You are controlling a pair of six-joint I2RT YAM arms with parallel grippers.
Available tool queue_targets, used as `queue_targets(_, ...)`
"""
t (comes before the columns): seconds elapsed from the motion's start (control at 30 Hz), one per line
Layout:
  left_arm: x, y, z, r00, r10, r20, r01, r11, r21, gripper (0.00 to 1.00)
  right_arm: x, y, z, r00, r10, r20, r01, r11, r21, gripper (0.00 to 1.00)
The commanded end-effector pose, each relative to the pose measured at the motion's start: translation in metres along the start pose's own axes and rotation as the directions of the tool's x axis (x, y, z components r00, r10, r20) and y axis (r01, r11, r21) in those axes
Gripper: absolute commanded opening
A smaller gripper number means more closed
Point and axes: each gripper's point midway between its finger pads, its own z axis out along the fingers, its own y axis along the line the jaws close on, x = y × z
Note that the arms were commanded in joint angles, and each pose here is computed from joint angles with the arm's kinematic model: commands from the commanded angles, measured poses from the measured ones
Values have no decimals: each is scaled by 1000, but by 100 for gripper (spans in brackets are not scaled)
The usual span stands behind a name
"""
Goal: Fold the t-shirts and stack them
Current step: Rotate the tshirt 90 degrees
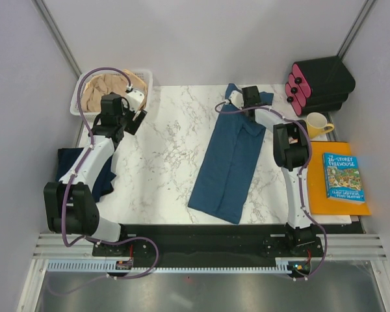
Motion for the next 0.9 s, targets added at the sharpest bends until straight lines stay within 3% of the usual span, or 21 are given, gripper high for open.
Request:
queue_targets(0.0, 4, 4, 6, 1000, 1, -26, -2, 1000, -24, 100, -36, -24, 13, 996, -55, 70, 41, 981, 191, 0)
queue_targets(0.17, 6, 4, 8, 999, -19, -33, 18, 999, -29, 100, -50, -78, -23, 991, 80, 112, -116, 922, 370, 0)
queue_targets(0.33, 2, 4, 9, 1000, -20, -17, 19, 999, -26, 100, -62, -101, -89, 959, 178, 223, -250, 900, 356, 1)
queue_targets(0.53, -7, 6, 6, 999, -45, 14, 45, 999, -25, 99, -67, -44, -117, 953, 157, 259, -189, 977, 102, 0)
queue_targets(0.67, -10, 7, 5, 999, -49, 24, 49, 999, -23, 100, -57, 10, -110, 963, 113, 245, -111, 994, -21, 0)
queue_targets(0.87, -11, 8, -1, 999, -40, 32, 40, 999, -27, 100, -93, 27, -110, 938, 120, 324, -105, 992, -66, 0)
